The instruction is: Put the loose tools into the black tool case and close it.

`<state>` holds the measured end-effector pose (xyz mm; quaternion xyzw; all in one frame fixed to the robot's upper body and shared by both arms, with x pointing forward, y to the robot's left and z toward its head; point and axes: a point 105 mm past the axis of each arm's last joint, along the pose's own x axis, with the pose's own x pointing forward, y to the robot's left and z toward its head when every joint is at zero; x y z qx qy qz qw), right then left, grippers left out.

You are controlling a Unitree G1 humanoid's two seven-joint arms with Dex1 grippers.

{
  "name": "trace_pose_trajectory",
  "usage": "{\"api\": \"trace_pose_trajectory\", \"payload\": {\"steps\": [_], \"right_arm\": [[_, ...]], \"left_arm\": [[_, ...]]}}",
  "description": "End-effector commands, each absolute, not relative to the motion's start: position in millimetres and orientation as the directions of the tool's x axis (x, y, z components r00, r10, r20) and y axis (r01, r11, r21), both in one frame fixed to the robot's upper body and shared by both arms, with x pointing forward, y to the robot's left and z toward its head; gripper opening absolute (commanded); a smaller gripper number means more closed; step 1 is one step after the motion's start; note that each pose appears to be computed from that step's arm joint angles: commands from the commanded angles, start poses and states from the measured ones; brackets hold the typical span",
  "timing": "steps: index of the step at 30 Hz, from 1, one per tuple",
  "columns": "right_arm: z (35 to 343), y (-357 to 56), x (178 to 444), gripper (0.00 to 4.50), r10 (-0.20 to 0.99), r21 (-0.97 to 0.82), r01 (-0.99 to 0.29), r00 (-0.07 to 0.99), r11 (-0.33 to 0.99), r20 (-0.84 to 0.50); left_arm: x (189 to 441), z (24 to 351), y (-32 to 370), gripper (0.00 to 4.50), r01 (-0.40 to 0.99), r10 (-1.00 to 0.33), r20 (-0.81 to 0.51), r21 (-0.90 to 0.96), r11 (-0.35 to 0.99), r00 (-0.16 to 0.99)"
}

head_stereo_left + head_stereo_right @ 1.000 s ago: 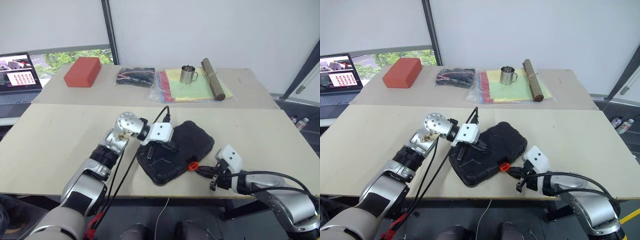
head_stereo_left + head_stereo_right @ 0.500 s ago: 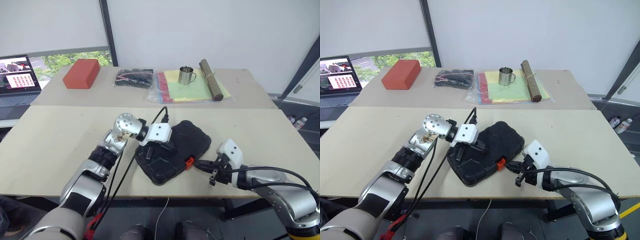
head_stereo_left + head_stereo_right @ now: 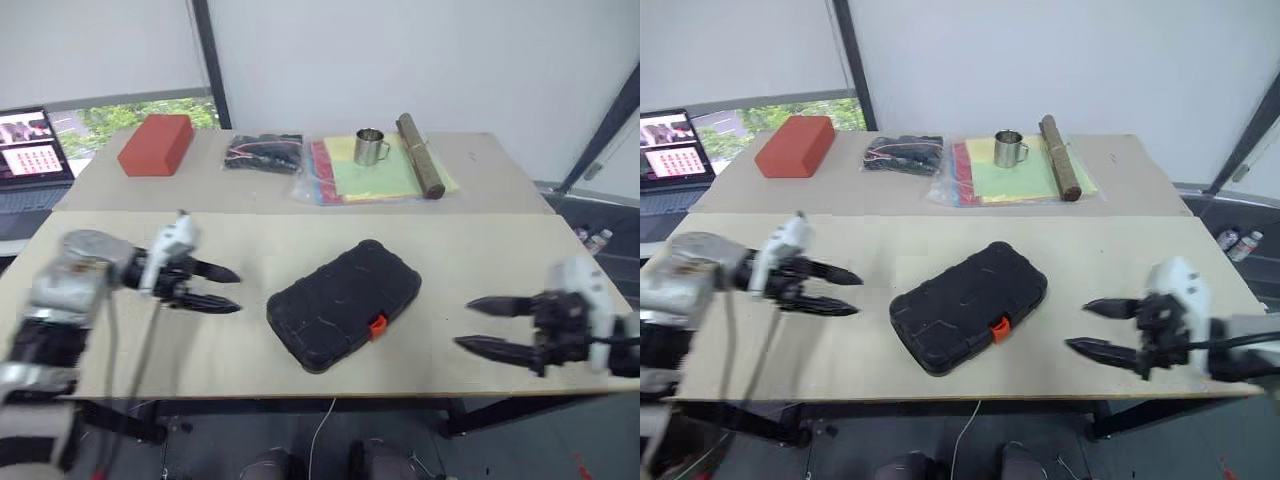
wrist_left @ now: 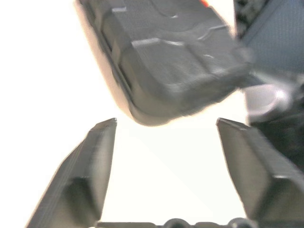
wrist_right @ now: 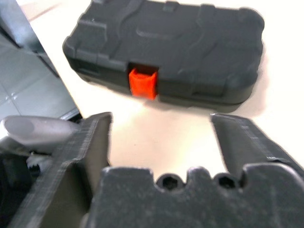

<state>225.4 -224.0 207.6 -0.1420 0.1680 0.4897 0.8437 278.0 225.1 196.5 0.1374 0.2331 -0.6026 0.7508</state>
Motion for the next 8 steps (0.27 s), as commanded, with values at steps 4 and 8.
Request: {"api": "trace_pose_trajectory", "payload": {"steps": [4,8], "right_arm": [[246,-257,221,4.50,0.805,-0.095,-0.928,0.360,0.360,-0.471],[246,-257,228,4.50,0.822,-0.081,-0.942,0.324,0.326,-0.468]], "left_arm": [[254,225,254,4.48,0.945,-0.816,-0.521,-0.053,0.321,0.249],[253,214,253,4.48,0.941,-0.817,-0.499,-0.007,0.339,0.291]]}}
